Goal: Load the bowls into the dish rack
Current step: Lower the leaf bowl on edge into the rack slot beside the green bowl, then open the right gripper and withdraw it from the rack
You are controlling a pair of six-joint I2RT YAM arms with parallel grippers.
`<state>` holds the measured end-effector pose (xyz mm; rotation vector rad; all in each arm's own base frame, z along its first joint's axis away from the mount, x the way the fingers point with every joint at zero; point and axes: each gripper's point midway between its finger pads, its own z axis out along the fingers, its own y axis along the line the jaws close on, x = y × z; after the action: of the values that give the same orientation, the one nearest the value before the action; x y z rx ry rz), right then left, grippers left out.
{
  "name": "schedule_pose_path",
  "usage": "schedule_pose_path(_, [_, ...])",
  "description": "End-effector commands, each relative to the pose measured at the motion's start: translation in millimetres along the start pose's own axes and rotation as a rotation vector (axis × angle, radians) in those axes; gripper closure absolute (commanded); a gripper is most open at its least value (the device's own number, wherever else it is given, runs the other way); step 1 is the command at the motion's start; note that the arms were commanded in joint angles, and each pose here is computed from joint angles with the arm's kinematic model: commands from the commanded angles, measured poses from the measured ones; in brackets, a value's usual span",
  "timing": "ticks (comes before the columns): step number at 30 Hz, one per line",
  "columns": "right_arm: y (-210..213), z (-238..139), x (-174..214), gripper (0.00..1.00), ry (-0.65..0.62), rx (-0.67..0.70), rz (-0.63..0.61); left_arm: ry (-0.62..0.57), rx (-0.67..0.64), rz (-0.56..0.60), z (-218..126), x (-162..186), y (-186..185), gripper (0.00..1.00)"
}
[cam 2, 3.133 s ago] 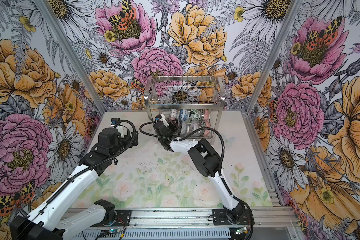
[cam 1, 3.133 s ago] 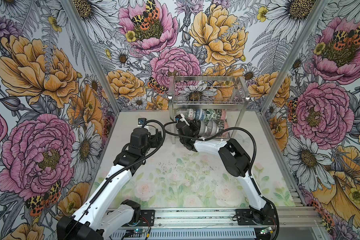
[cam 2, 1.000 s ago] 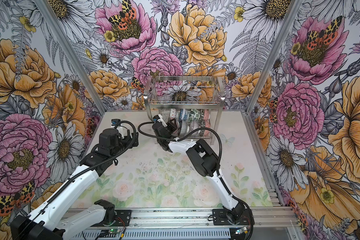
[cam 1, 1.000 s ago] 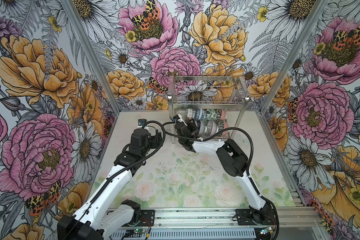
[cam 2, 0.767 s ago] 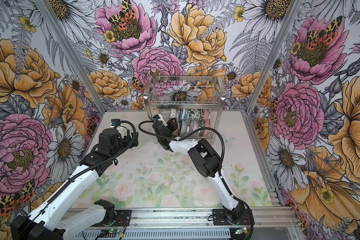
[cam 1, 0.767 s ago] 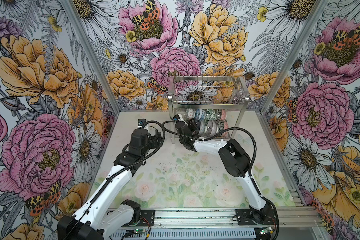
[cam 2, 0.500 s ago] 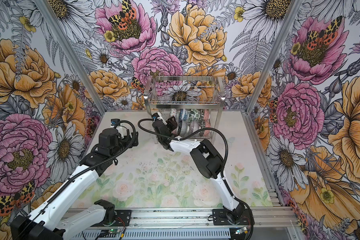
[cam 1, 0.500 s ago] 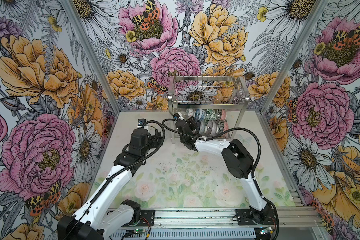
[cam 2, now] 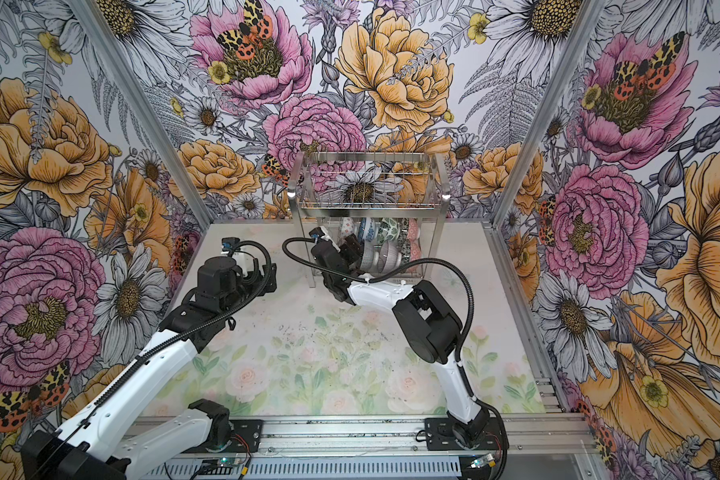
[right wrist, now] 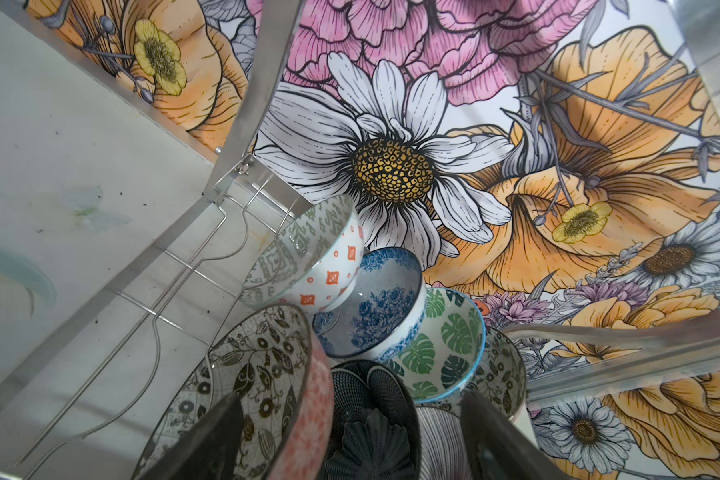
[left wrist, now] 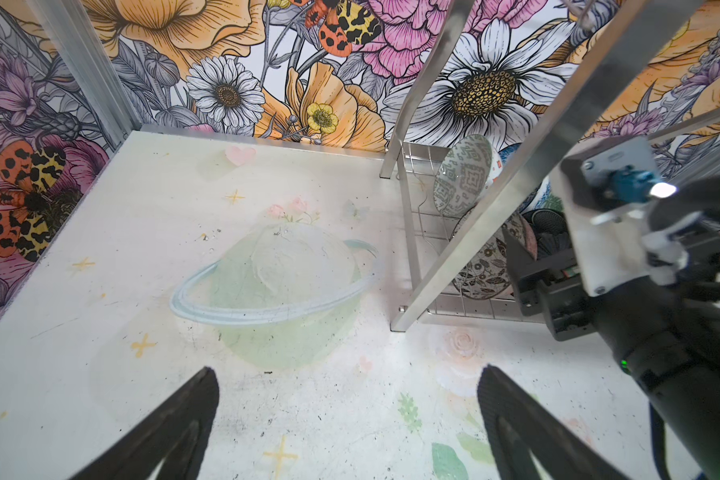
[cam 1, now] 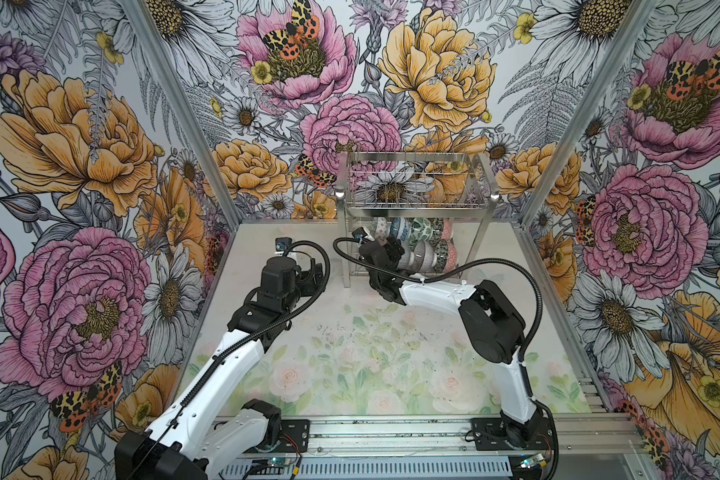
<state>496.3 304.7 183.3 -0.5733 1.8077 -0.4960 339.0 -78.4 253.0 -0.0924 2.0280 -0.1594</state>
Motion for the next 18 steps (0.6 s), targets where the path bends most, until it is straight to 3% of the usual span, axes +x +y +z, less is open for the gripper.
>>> schedule_pose_path(1, [-27,-17,-22,0.12,-0.064,-0.024,0.123,-0.017,0.014,-0.016,1,-2,0,0.01])
schedule_pose_path(5, [-39,-28,-14,0.00,-0.075,-0.049,0.160,-0.022,0.004,-0.011,0,-3,2,0.01])
schedule_pose_path(18, [-96,-79,30,0.00,-0.101,-0.108,0.282,-0.126,-0.063,-0.044,-10,-11,19,0.01])
